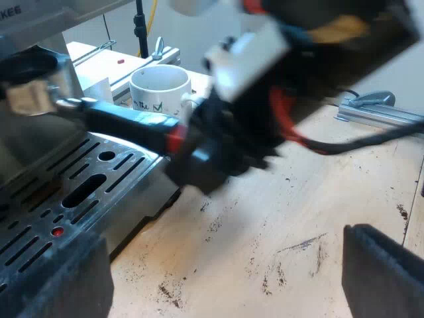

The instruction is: Grind coffee beans and then tamp

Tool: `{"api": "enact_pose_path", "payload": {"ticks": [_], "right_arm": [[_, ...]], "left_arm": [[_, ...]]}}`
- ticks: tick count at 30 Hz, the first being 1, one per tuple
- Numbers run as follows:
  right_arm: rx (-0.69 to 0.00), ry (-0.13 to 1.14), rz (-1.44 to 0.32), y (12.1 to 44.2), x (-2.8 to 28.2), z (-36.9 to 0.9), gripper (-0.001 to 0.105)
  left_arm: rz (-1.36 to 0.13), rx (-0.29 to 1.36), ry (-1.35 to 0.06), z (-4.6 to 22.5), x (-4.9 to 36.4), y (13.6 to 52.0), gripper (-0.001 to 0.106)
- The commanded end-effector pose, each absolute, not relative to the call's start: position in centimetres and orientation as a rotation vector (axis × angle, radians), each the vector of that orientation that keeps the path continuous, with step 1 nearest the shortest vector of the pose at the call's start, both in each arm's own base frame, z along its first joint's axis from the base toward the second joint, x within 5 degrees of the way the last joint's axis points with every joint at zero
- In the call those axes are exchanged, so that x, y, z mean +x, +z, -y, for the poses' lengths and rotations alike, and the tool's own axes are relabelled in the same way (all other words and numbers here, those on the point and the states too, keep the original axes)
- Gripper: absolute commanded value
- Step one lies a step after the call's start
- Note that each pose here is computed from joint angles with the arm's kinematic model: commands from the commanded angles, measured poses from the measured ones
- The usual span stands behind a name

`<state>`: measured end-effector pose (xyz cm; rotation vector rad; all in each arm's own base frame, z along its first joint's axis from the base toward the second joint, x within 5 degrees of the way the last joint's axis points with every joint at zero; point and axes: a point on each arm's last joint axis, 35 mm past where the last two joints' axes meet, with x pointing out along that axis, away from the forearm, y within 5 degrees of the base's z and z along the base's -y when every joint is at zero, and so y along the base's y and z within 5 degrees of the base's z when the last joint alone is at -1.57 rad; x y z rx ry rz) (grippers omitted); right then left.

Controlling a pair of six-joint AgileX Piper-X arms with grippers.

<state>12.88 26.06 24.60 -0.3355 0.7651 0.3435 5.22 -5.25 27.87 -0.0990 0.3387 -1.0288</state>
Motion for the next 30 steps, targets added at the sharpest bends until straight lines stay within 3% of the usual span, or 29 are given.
{"api": "enact_pose_path", "payload": {"ticks": [1,6,18,23,30], "right_arm": [[-0.288,0.419,-0.711,26.0,12.0,-26.6,0.000],[-0.320,0.390,-0.684,26.3,10.3,-26.1,0.000],[-0.388,0.453,-0.704,27.2,7.1,-25.0,0.000],[-0.454,0.557,-0.640,29.4,3.8,-23.1,0.000],[-0.579,0.671,-0.570,31.0,2.7,-21.5,0.000]], "left_arm": [[-0.332,-0.101,-1.039,5.2,5.1,28.0,0.073],[-0.332,-0.101,-1.039,5.2,5.1,28.0,0.073],[-0.331,-0.099,-1.024,5.2,5.2,28.0,0.073],[-0.331,-0.099,-1.024,5.2,5.2,28.0,0.073],[-0.335,-0.106,-1.023,5.2,5.2,28.0,0.073]]}}
